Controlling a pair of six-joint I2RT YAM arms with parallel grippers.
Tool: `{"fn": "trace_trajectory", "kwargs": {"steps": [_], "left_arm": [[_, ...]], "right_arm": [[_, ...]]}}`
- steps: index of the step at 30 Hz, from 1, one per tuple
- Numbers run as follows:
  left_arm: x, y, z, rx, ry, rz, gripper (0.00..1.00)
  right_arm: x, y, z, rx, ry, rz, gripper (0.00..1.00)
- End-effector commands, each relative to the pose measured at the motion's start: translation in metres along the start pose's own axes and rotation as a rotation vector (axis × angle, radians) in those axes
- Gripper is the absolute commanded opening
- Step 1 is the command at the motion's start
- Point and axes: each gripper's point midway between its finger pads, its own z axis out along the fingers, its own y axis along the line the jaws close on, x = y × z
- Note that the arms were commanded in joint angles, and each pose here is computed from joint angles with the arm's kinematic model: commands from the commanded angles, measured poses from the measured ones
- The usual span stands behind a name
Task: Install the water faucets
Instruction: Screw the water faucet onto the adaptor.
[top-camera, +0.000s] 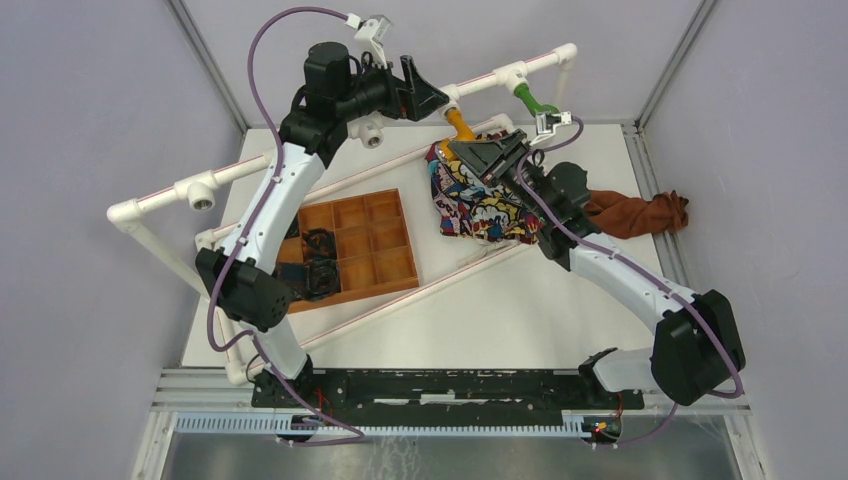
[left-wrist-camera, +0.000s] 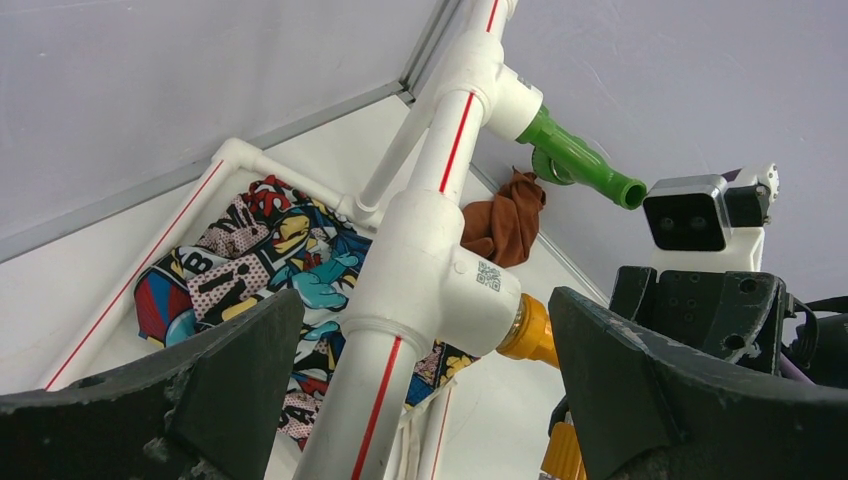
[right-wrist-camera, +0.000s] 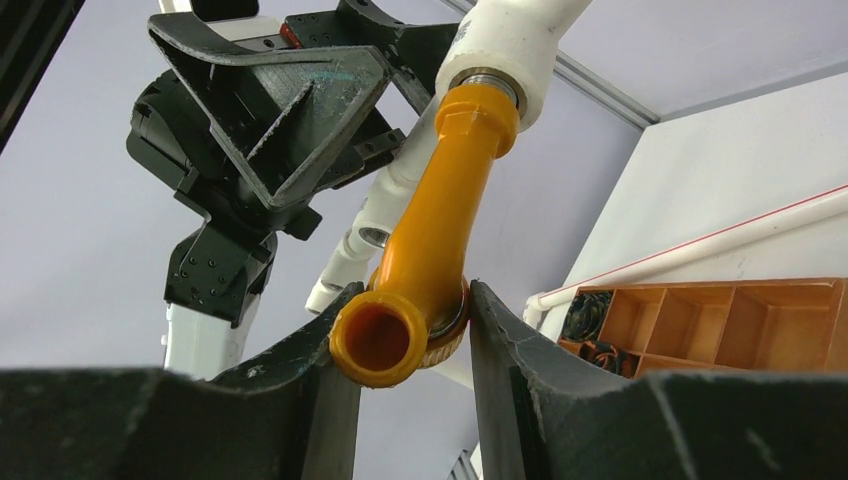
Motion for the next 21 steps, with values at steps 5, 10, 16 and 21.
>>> {"fn": "trace_trajectory", "kwargs": {"steps": [5,10,16,21], "left_arm": [[0.038,0.017,-0.020,-0.084,0.144,-0.091,1.00],[0.037,0.017,-0.021,-0.087,0.143,-0.087,1.00],[0.036,0.017,-0.020,-0.089,0.145,-0.085,1.00],[0.036,0.019,-0.019,-0.095,0.147,-0.085,1.00]], "right_arm": [[-0.026,0.047,-0.006,-0.163,-0.072,0.052,0.48],[-0.023,0.044,-0.007,-0.163,-0.064,0.038,0.61],[-0.018,0.044,-0.013,-0.172,-0.045,0.012,0.79],[-0.015,0.021,-0.028,-0.098,-0.046,0.004,0.90]]}}
